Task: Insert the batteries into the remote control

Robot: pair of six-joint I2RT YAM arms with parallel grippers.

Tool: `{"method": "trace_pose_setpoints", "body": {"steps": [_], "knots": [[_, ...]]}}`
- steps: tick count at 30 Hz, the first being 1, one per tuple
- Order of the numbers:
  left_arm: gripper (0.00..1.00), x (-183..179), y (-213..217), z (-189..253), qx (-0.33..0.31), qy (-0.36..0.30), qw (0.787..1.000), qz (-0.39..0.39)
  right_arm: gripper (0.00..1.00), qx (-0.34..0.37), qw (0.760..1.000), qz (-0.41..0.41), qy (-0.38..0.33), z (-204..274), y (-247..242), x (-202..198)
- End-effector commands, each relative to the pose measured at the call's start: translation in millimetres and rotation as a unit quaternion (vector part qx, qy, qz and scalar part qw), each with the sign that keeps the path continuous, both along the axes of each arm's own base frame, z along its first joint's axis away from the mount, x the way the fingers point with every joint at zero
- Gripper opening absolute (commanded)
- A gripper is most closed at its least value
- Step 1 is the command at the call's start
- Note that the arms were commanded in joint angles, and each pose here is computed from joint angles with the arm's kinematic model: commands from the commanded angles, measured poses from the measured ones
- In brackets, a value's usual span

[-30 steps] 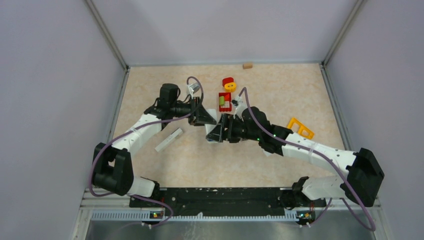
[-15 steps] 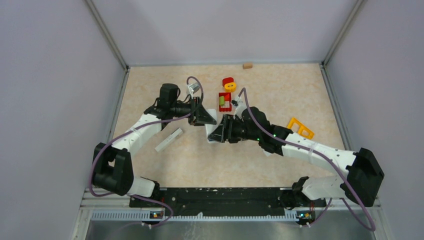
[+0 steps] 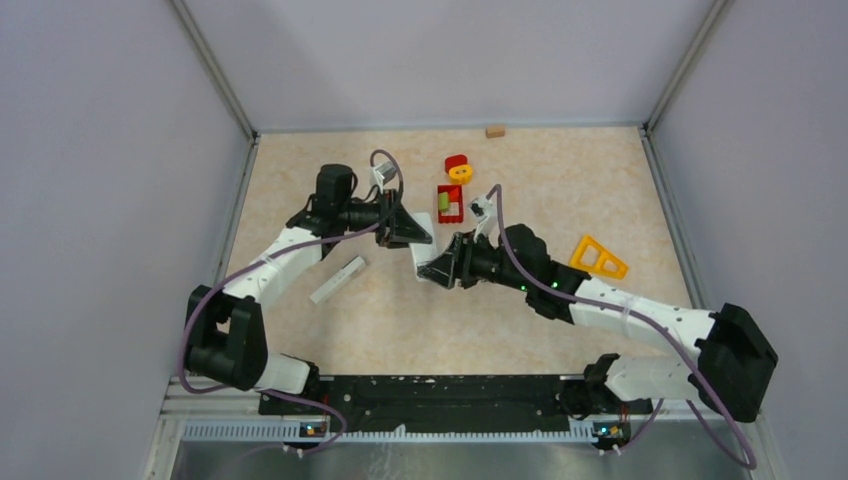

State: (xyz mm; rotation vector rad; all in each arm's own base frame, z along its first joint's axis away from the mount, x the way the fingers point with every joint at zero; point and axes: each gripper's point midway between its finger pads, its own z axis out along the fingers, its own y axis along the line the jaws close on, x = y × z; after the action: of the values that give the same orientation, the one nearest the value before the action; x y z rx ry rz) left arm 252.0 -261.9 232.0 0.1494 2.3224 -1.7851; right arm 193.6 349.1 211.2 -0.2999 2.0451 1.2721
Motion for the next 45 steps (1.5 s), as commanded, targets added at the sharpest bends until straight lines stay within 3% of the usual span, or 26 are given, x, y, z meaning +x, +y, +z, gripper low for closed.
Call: {"method": "trace_pose_setpoints", "body": {"steps": [1, 7, 14, 16, 19, 22, 25, 34, 37, 45], "knots": [[0.00, -15.5, -5.5, 41.2, -0.062, 0.025, 0.996, -0.053, 0.32, 0.045, 0.992, 0.036, -0.117, 35.0, 5.1, -1.4], [0.00, -19.4, -5.7, 50.1, -0.083, 0.044, 0.994, -0.057, 0.31, 0.043, 0.986, 0.052, -0.155, 39.4, 4.7, -3.4], [0.00, -22.0, -4.6, 58.4, -0.087, 0.039, 0.994, -0.053, 0.28, 0.045, 0.986, 0.043, -0.153, 47.6, 1.5, -0.4], [0.00, -22.6, -4.4, 60.2, -0.088, 0.031, 0.994, -0.053, 0.41, 0.050, 0.989, 0.036, -0.138, 50.6, -1.3, 1.9], [0.00, -21.4, -4.1, 60.1, -0.087, 0.019, 0.995, -0.051, 0.74, 0.062, 0.991, 0.023, -0.120, 56.0, -7.2, 2.9], [0.00, -18.5, -4.3, 58.2, -0.085, 0.012, 0.995, -0.045, 0.83, 0.082, 0.990, 0.024, -0.115, 67.1, -11.7, -0.3], [0.00, -15.9, -4.6, 56.5, -0.083, 0.008, 0.996, -0.042, 0.85, 0.105, 0.988, 0.035, -0.105, 77.8, -12.8, -5.2], [0.00, -13.4, -4.0, 55.1, -0.078, -0.003, 0.996, -0.034, 0.75, 0.123, 0.990, 0.046, -0.053, 72.5, -4.5, -2.9], [0.00, -12.9, -3.7, 56.4, -0.079, -0.006, 0.996, -0.034, 0.65, 0.111, 0.992, 0.050, -0.045, 63.8, -1.8, -2.3], [0.00, -12.8, -3.5, 57.7, -0.079, -0.010, 0.996, -0.034, 0.28, 0.094, 0.994, 0.046, -0.026, 50.1, 1.3, 1.5]]}}
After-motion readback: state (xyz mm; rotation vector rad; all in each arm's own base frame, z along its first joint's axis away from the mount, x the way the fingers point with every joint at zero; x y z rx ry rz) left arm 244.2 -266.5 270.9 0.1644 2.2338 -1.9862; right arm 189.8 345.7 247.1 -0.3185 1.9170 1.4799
